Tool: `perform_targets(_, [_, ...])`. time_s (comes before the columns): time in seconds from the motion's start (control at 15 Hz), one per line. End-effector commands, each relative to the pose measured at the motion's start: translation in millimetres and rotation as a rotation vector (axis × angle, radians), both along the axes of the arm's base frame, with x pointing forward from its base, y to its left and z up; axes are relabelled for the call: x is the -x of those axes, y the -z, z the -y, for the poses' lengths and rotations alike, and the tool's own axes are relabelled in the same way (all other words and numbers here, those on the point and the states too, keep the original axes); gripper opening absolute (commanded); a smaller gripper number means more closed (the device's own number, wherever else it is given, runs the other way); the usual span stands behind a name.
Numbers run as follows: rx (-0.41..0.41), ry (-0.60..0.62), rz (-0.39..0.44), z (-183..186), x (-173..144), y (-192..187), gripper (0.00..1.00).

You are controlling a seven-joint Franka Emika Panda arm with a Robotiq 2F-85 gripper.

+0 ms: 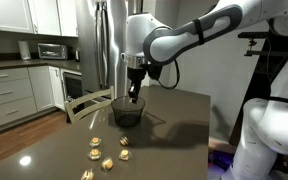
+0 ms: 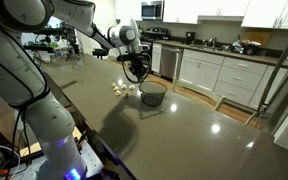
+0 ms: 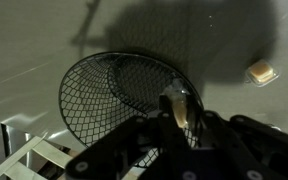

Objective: Put one packet in the black basket

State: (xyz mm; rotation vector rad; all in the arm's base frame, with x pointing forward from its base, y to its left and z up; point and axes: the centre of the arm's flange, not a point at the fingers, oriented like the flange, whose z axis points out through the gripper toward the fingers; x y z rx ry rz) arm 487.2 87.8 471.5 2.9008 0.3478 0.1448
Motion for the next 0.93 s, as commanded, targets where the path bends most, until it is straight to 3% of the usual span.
perform_targets(0.0, [-0.037,-0.011,-0.036,12,-25,-5,0.05])
perform_targets(0.33, [-0.104,0.001,-0.033,24,-37,-9,0.05])
perform_targets(0.4, [-0.109,0.002,-0.027,25,-38,-10,0.45])
perform_targets(0.53, [-0.112,0.009,-0.022,26,-39,-10,0.51])
perform_targets(0.87, [-0.101,0.016,-0.003,26,-36,-14,0.83])
